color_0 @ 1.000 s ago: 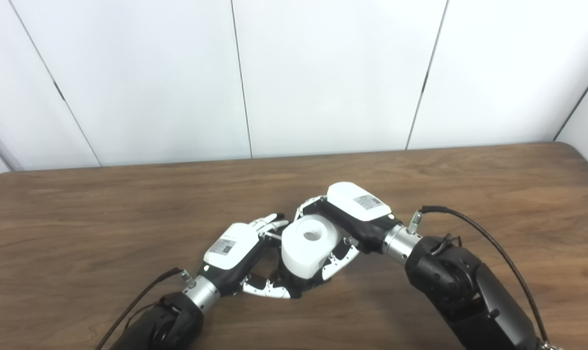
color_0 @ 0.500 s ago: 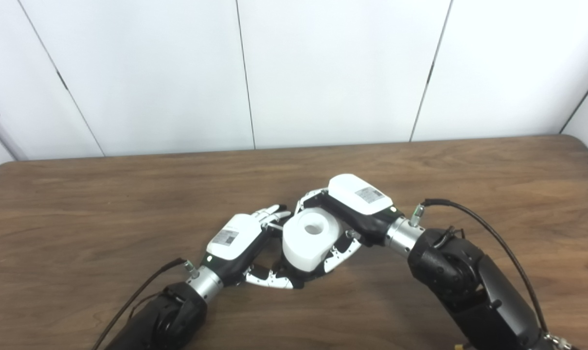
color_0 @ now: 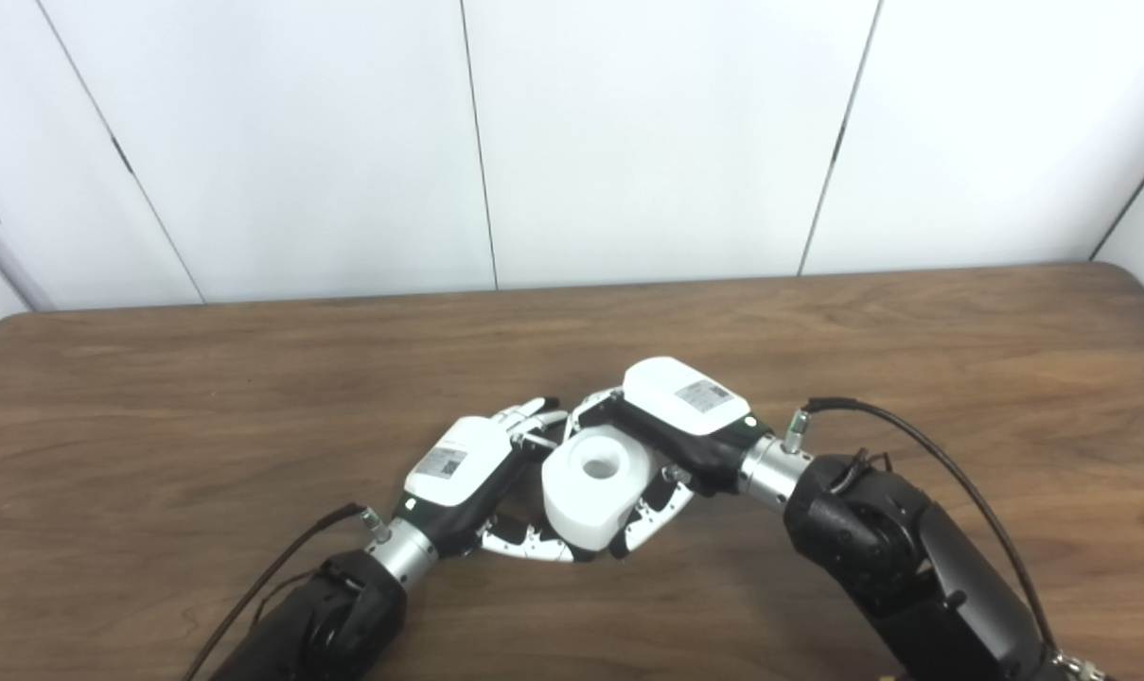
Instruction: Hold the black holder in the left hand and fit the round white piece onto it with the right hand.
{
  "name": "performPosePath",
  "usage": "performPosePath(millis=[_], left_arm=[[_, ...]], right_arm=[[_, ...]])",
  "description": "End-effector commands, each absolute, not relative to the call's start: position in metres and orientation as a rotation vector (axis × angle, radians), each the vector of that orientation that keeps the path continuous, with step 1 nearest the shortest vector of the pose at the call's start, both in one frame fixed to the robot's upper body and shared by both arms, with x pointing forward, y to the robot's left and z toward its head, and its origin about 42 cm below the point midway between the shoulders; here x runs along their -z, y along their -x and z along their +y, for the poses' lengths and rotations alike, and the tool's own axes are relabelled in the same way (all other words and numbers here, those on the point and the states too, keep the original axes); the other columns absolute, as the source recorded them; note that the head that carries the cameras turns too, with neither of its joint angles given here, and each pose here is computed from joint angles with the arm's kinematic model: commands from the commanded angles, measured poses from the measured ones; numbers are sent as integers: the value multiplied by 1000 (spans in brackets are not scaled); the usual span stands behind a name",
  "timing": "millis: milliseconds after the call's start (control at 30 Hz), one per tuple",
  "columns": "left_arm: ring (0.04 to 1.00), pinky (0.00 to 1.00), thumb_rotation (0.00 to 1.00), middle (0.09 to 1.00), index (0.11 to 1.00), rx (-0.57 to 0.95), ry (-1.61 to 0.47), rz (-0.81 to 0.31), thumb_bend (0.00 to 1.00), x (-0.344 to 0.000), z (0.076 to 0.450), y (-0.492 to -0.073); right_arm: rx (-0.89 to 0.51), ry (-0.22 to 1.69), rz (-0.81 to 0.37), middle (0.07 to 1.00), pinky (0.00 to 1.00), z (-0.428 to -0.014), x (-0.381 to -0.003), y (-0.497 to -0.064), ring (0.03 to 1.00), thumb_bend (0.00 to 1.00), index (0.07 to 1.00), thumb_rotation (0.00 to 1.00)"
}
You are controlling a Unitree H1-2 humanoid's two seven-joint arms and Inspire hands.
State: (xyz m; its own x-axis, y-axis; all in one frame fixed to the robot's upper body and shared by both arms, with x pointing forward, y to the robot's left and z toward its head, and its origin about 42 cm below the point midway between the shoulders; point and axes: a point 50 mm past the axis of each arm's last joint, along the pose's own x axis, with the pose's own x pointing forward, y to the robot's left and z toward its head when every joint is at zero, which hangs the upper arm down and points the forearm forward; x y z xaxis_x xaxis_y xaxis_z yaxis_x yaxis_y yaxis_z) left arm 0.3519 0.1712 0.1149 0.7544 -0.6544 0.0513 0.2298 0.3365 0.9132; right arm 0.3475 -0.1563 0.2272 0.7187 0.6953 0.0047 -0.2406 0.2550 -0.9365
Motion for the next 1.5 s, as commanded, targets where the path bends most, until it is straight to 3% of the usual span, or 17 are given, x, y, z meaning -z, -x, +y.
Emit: performPosePath(millis=[0,500,533,567,667,1200,1467], left_arm=[[957,916,58,883,483,782,-1192,-301,524,-71,165,-325],[949,907,58,884,483,772,-1191,-299,525,-72,168,-326],[949,907,58,885,483,772,-1190,-297,525,-72,168,-326],[950,908,58,885,483,772,-1189,-296,525,-72,168,-326],[951,909,58,885,483,773,-1191,-296,524,-72,169,-326],[948,913,58,880,483,772,-1197,-296,525,-74,169,-326],[949,917,58,883,484,772,-1193,-292,524,-73,168,-326]], right_arm=[[-674,1170,-513,658,549,-156,-236,-350,649,524,480,133],[-672,1187,-501,661,529,-158,-236,-352,625,523,494,136],[-662,1186,-506,671,524,-158,-237,-352,622,686,619,117],[-656,1185,-509,678,515,-158,-237,-352,618,740,689,117],[-626,1179,-512,701,510,-158,-240,-352,621,791,790,125],[-509,1092,-571,709,487,-162,-249,-355,601,783,874,59],[-451,1033,-601,741,554,-167,-250,-356,629,759,905,49]])
